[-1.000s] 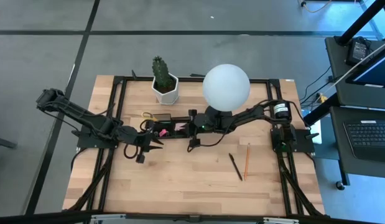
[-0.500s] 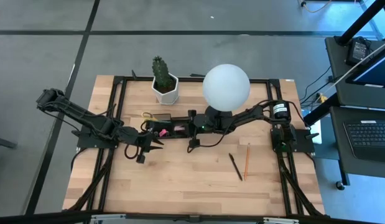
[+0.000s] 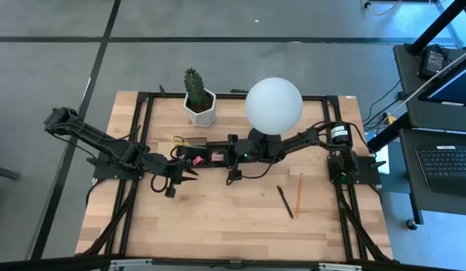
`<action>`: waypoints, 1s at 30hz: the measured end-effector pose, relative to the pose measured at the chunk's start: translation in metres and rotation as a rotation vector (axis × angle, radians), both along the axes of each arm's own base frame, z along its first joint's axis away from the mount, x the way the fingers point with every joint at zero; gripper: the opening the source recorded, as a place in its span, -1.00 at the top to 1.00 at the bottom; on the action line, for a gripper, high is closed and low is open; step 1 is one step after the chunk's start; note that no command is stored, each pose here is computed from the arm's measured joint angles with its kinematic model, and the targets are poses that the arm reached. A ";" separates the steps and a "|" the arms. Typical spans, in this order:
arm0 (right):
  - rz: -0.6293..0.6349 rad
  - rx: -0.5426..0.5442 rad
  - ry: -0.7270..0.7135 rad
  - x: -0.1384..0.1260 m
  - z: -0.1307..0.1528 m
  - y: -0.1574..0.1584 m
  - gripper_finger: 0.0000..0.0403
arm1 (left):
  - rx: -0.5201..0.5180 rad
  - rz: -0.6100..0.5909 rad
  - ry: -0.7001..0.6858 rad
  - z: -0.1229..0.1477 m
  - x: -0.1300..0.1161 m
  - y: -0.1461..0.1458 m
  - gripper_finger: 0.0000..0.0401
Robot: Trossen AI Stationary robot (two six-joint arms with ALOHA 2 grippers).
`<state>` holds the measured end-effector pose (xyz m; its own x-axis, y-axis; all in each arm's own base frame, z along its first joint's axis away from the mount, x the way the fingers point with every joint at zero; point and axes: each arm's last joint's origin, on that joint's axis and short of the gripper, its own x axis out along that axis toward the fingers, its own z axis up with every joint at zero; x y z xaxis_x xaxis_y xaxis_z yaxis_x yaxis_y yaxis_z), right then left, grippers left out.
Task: Pick and place office supplies into organizer
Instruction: Put the pink sticky notes into the black desk organizer, then put the black pen into the black desk organizer
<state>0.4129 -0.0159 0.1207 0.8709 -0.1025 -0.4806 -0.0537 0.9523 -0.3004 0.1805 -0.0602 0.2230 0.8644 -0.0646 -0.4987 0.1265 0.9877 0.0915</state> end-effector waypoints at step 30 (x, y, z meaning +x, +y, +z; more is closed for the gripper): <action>-0.142 0.309 0.402 0.014 0.038 0.065 0.01 | -0.016 0.009 0.001 0.000 0.000 0.000 0.71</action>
